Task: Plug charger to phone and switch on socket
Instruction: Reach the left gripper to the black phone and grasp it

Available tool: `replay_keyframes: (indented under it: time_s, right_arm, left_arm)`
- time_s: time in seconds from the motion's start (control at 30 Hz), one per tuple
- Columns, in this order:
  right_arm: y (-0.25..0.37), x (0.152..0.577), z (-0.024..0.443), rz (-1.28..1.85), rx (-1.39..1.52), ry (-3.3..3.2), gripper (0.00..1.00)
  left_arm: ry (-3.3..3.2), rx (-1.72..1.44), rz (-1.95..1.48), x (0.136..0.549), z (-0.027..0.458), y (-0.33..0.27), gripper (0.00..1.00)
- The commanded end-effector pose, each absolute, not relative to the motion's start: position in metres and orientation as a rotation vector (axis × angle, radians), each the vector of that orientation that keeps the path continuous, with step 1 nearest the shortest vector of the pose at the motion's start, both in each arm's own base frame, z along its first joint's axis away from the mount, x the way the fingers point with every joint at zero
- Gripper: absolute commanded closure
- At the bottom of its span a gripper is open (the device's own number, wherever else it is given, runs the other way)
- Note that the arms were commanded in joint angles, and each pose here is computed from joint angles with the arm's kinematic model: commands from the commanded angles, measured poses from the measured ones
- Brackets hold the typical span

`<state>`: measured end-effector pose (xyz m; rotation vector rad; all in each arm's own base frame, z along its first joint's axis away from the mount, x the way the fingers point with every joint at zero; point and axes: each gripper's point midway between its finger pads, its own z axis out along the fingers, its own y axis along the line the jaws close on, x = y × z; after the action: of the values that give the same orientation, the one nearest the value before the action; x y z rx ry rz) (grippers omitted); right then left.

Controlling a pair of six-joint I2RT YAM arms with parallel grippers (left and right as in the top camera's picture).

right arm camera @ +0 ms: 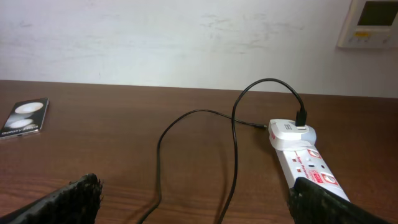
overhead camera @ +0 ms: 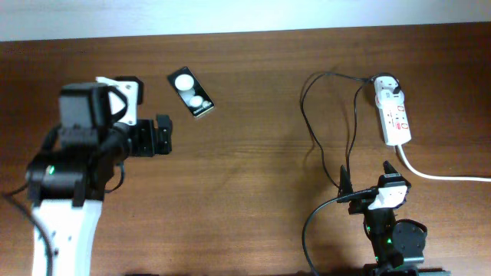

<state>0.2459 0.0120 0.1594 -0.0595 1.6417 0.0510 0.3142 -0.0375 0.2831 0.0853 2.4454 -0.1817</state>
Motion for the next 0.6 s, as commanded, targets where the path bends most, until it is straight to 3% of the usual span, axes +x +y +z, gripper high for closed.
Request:
replay_keyframes:
  time_s: [0.0,0.2,0.27,0.57]
  right_arm:
    - [0.011,0.246,0.157,0.041,-0.056,1.643,0.01]
    - [0.011,0.246,0.157,0.041,-0.056,1.643,0.01]
    - [0.011,0.246,0.157,0.041,-0.056,1.643,0.01]
    - [0.011,0.246,0.157,0.041,-0.056,1.643,0.01]
  left_arm:
    - [2.567,0.087,-0.233,0.316,0.256,-0.044,0.01]
    - [2.66,0.07,-0.237,0.348,0.215,-0.046,0.01]
    - [2.642,-0.069,-0.272,0.361,0.213,-0.047,0.01]
    - [2.476,-0.394,-0.158,0.425,0.242,-0.043,0.01]
